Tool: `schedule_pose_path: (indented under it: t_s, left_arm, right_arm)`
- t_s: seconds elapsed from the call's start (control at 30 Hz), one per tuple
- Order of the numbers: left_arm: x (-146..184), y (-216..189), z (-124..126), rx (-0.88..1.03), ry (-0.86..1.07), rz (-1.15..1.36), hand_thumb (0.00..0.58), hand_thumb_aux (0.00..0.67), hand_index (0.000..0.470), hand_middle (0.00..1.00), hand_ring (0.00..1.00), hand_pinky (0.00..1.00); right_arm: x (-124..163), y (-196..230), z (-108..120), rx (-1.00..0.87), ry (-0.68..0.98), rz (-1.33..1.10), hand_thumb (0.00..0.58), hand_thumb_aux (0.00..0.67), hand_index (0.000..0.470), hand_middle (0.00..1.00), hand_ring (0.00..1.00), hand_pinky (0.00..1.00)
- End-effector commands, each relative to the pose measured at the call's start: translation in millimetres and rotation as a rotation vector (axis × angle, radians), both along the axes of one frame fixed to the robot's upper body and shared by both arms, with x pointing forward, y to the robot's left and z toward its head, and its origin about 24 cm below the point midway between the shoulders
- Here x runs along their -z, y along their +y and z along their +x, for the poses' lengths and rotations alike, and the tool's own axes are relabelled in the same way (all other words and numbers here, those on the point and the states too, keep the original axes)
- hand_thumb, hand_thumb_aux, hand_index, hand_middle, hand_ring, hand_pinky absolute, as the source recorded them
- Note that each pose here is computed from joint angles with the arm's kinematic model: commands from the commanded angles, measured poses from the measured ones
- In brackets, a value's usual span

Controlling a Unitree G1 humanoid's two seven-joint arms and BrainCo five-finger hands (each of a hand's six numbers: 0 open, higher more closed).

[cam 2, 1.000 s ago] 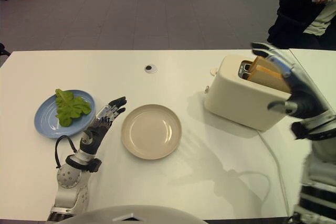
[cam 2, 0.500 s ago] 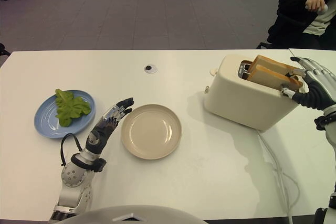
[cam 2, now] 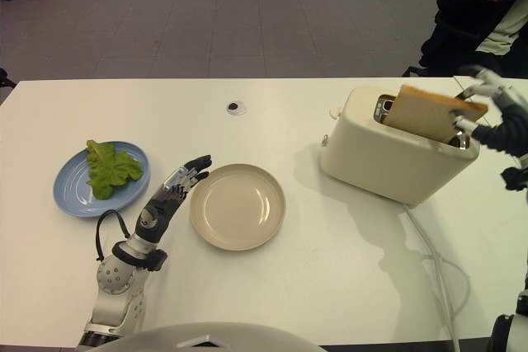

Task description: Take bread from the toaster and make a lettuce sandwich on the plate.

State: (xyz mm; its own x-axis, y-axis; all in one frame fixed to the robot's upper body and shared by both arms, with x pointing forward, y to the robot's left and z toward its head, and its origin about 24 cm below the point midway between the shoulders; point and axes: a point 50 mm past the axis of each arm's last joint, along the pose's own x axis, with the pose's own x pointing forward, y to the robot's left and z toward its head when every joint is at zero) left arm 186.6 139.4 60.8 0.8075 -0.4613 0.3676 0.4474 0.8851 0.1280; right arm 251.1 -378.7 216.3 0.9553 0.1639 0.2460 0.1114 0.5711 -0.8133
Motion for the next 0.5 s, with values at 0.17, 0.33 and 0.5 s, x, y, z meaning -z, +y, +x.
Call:
schedule_pose_path:
  t_s: [0.17, 0.33, 0.5]
  left_arm:
    - [-7.3, 7.4, 0.1, -0.063, -0.014, -0.042, 0.000, 0.000, 0.000, 0.00, 0.00, 0.00]
    - [-32.5, 48.3, 15.1, -0.254, -0.082, 0.070, 0.000, 0.000, 0.000, 0.00, 0.00, 0.00]
    - [-52.7, 99.7, 26.9, -0.443, -0.101, 0.354, 0.000, 0.000, 0.000, 0.00, 0.00, 0.00]
  right_arm:
    - [-45.7, 27.0, 14.4, -0.390, 0.112, 0.458, 0.580, 0.670, 0.470, 0.00, 0.00, 0.00]
    - [13.1, 139.7, 42.0, -0.696, 0.527, 0.623, 0.580, 0.670, 0.470, 0.00, 0.00, 0.00]
    - [61.8, 216.3, 53.6, -0.729, 0.758, 0.531, 0.580, 0.670, 0.470, 0.00, 0.00, 0.00]
